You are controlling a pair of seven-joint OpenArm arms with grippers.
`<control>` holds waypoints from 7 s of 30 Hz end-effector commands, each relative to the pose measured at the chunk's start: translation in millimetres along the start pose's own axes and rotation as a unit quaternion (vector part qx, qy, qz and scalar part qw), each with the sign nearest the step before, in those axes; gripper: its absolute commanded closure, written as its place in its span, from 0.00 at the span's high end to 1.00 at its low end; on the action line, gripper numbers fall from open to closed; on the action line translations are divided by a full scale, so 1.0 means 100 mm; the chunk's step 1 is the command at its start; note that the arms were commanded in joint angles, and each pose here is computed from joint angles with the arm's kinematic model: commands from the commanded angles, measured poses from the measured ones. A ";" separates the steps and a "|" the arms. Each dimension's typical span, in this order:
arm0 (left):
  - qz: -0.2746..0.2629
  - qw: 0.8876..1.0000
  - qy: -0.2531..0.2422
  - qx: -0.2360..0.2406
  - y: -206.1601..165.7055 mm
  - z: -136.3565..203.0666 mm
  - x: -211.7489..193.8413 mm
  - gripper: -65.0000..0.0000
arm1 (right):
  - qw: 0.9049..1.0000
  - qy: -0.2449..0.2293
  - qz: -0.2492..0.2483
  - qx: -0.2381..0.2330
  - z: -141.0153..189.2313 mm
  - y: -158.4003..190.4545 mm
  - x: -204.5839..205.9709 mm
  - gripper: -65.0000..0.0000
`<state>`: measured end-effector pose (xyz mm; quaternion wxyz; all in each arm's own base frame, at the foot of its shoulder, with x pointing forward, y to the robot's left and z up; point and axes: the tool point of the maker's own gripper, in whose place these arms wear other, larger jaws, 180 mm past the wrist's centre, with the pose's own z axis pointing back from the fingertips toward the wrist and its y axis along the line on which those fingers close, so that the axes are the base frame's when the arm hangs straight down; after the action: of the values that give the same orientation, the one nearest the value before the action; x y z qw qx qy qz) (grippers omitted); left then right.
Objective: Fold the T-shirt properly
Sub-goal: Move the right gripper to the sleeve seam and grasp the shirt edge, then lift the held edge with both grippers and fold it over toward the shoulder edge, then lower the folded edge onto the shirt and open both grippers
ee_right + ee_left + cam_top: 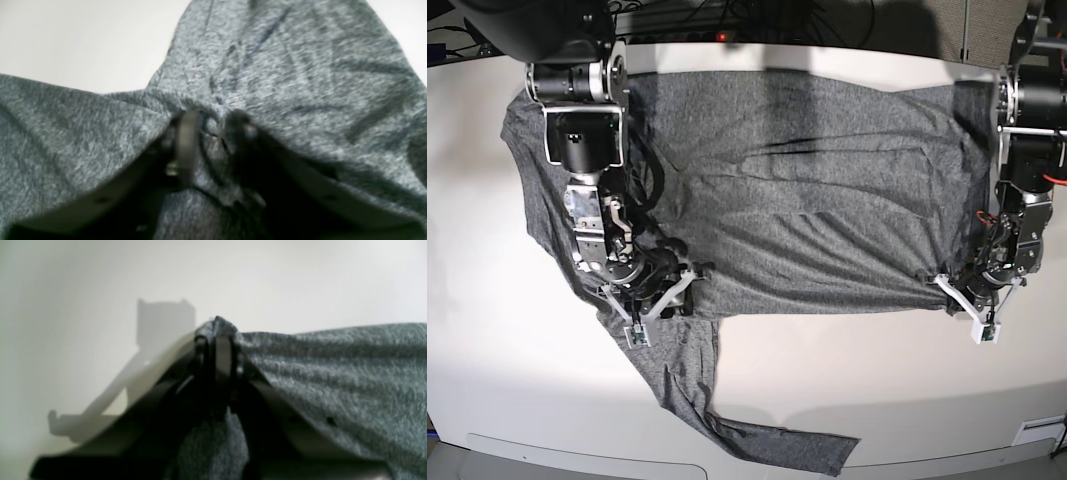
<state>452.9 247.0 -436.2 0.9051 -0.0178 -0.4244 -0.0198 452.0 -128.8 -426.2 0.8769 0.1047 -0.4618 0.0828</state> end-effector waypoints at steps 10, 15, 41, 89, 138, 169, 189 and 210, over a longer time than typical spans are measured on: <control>-0.001 1.000 -0.025 0.008 0.08 0.01 0.24 0.03 | 0.997 -0.031 0.054 -0.037 0.23 -0.37 0.65 0.60; -0.001 1.000 -0.025 0.008 0.08 0.01 0.24 0.03 | 0.996 -0.049 0.021 -0.073 0.51 -0.86 0.85 0.60; -0.001 1.000 -0.021 0.008 0.08 0.01 0.23 0.03 | 0.994 -0.024 0.006 -0.110 0.43 -1.22 0.57 0.58; -0.026 1.000 -0.016 0.007 0.16 0.25 0.90 0.00 | 0.996 -0.043 0.065 -0.037 0.73 -0.93 0.85 0.00; -0.173 0.982 0.065 0.027 0.37 1.25 0.15 0.00 | 0.992 -0.006 0.116 -0.056 1.84 -0.66 -0.03 0.00; -0.217 0.965 0.136 0.059 0.37 1.57 -0.41 0.00 | 0.992 0.053 0.103 -0.046 1.97 -0.60 -0.56 0.00; -0.241 0.949 0.190 0.070 0.45 1.69 -0.85 0.00 | 0.991 0.080 0.097 -0.046 2.00 -0.58 -0.71 0.00; -0.240 0.946 0.204 0.075 0.48 1.71 -0.89 0.30 | 0.990 0.092 0.094 -0.044 2.03 -0.57 -0.80 0.22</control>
<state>257.6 296.7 -408.5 0.9451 0.1405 -0.2092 -0.2080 252.0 -237.5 -399.5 0.9172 0.0196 -0.3686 0.1497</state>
